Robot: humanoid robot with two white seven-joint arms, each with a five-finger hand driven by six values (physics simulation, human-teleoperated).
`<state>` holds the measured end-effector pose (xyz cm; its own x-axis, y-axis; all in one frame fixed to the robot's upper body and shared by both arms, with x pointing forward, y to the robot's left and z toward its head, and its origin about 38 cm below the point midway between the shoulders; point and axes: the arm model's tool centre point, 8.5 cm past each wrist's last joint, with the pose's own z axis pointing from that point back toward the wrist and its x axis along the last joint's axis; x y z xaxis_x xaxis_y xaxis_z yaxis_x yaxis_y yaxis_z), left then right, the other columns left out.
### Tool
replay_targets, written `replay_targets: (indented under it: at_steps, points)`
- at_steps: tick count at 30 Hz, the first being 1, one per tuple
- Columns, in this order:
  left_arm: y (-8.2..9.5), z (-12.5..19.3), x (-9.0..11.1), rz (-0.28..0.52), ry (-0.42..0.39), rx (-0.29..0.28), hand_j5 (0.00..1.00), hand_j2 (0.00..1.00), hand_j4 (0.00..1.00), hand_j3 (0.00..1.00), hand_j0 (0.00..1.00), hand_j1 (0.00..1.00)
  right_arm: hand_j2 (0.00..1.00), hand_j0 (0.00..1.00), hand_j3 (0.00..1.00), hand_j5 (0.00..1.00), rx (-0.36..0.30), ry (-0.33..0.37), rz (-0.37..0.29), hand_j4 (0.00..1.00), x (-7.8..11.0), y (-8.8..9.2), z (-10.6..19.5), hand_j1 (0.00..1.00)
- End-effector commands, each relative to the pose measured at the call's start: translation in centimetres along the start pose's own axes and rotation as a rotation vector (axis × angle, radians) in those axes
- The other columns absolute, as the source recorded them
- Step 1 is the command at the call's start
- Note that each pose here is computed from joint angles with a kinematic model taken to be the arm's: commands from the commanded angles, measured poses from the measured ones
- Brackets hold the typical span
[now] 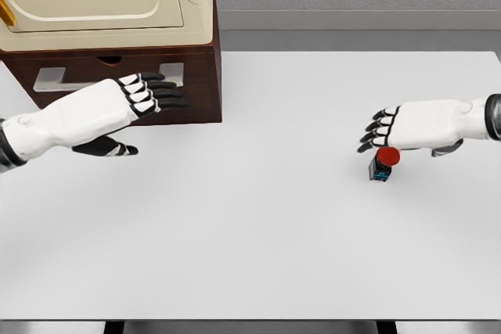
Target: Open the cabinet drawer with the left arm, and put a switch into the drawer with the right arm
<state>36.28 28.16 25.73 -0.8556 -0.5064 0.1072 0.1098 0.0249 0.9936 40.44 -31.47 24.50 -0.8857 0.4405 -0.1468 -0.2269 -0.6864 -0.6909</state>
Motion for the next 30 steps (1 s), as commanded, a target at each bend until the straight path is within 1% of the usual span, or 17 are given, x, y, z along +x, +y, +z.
replay_targets:
  at_steps: [1,2,6,9,12,14,17,18,19,21,23,30]
  points:
    - [-0.1,-0.3,-0.3,0.034,0.035,-0.008,1.00,1.00,1.00,1.00,1.00,1.00,1.00,1.00,1.00,1.00,0.023,0.016,-0.037,1.00,-0.9,1.1,-0.4,1.00]
    - [-0.1,-0.3,-0.4,0.033,0.044,-0.007,1.00,1.00,1.00,1.00,1.00,1.00,1.00,1.00,1.00,1.00,0.026,0.015,-0.038,1.00,-0.9,1.2,-0.5,1.00]
    - [0.3,-0.4,-1.5,0.058,0.132,-0.001,1.00,1.00,1.00,1.00,1.00,1.00,1.00,1.00,1.00,1.00,0.026,0.018,-0.043,1.00,-1.3,1.1,-1.4,1.00]
    - [0.1,-0.6,-2.0,0.087,0.182,0.008,1.00,1.00,1.00,1.00,1.00,1.00,1.00,1.00,1.00,1.00,0.024,0.016,-0.041,1.00,-1.3,1.0,-1.5,1.00]
    - [-0.6,-1.1,-2.3,0.106,0.197,0.006,1.00,1.00,1.00,1.00,1.00,1.00,1.00,1.00,1.00,1.00,0.037,-0.014,-0.038,1.00,-0.6,1.3,-2.6,1.00]
    - [-0.7,-1.3,-2.4,0.108,0.198,0.002,1.00,1.00,1.00,1.00,1.00,1.00,1.00,1.00,1.00,1.00,0.041,-0.018,-0.031,1.00,-0.5,1.2,-3.0,1.00]
    - [-1.6,-1.7,-2.5,0.126,0.199,-0.008,1.00,1.00,1.00,1.00,1.00,1.00,1.00,1.00,1.00,1.00,0.048,-0.006,-0.049,1.00,-1.0,1.7,-3.0,1.00]
    - [-2.1,-1.9,-2.7,0.139,0.206,-0.012,1.00,1.00,1.00,1.00,1.00,1.00,1.00,1.00,1.00,1.00,0.043,-0.012,-0.049,1.00,-0.9,1.5,-3.2,1.00]
    - [-2.3,-1.8,-2.9,0.141,0.212,-0.015,1.00,1.00,1.00,1.00,1.00,1.00,1.00,1.00,1.00,1.00,0.041,-0.012,-0.048,1.00,-1.0,1.4,-3.2,1.00]
    - [-1.9,-1.8,-3.3,0.133,0.220,-0.011,1.00,1.00,1.00,1.00,1.00,1.00,1.00,1.00,1.00,1.00,0.041,-0.012,-0.048,1.00,-1.0,1.4,-3.2,1.00]
    - [-1.9,-1.8,-3.5,0.134,0.224,-0.010,1.00,1.00,1.00,1.00,1.00,1.00,1.00,1.00,1.00,1.00,0.042,-0.006,-0.058,1.00,-1.3,1.5,-3.2,1.00]
    - [-2.9,-2.0,-3.8,0.160,0.237,-0.014,1.00,1.00,1.00,1.00,1.00,1.00,1.00,1.00,1.00,1.00,0.037,-0.016,-0.054,1.00,-1.0,1.3,-3.5,1.00]
